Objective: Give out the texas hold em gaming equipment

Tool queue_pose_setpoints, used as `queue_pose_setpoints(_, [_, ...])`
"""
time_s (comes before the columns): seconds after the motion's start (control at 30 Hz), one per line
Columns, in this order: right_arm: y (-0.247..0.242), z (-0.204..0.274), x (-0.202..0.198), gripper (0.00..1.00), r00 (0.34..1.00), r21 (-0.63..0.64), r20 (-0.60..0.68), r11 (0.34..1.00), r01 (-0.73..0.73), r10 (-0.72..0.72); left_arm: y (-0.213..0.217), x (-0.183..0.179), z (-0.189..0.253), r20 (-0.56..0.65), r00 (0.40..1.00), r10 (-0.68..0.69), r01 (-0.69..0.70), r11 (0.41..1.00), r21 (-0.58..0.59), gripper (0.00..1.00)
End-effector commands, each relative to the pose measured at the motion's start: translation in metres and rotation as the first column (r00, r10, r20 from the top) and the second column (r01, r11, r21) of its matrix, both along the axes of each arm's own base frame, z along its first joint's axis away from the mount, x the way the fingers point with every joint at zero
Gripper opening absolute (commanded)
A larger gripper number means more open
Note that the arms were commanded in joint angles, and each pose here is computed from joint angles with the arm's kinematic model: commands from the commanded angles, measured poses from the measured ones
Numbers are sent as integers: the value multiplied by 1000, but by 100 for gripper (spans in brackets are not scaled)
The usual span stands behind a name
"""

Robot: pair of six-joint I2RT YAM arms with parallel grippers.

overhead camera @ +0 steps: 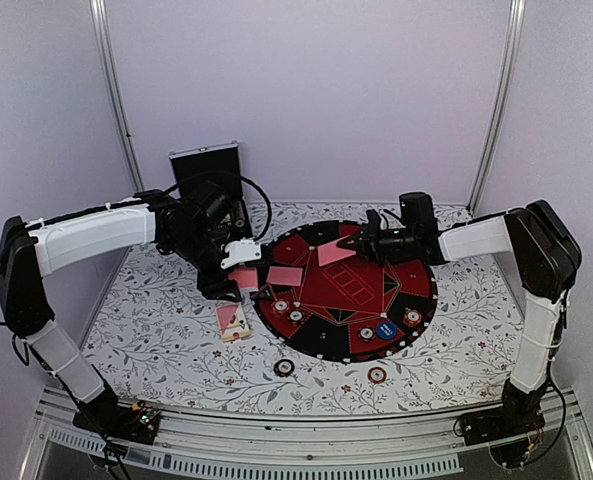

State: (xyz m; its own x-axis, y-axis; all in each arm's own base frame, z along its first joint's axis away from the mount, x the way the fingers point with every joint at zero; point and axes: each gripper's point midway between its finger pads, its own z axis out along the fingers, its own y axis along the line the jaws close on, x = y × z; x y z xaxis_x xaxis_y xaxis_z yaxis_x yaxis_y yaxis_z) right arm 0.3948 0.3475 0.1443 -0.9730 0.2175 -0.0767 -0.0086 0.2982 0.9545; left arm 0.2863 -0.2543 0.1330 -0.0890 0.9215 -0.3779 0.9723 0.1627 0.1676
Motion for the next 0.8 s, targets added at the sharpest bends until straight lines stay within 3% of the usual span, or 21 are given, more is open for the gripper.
queue_pose_setpoints(0.0, [-59, -19, 28, 9, 993, -96, 19, 988, 118, -117, -8, 6, 13, 32, 999, -9, 9, 1000, -29, 0])
queue_pose_setpoints(0.33, [-121, -74, 74, 8, 962, -274, 58, 922, 274, -268, -9, 8, 14, 31, 999, -12, 13, 1000, -23, 0])
queue_pose_setpoints(0.77, [-124, -110, 93, 14, 945, -292, 52, 900, 323, -322, -9, 8, 13, 27, 999, -18, 18, 1000, -17, 0])
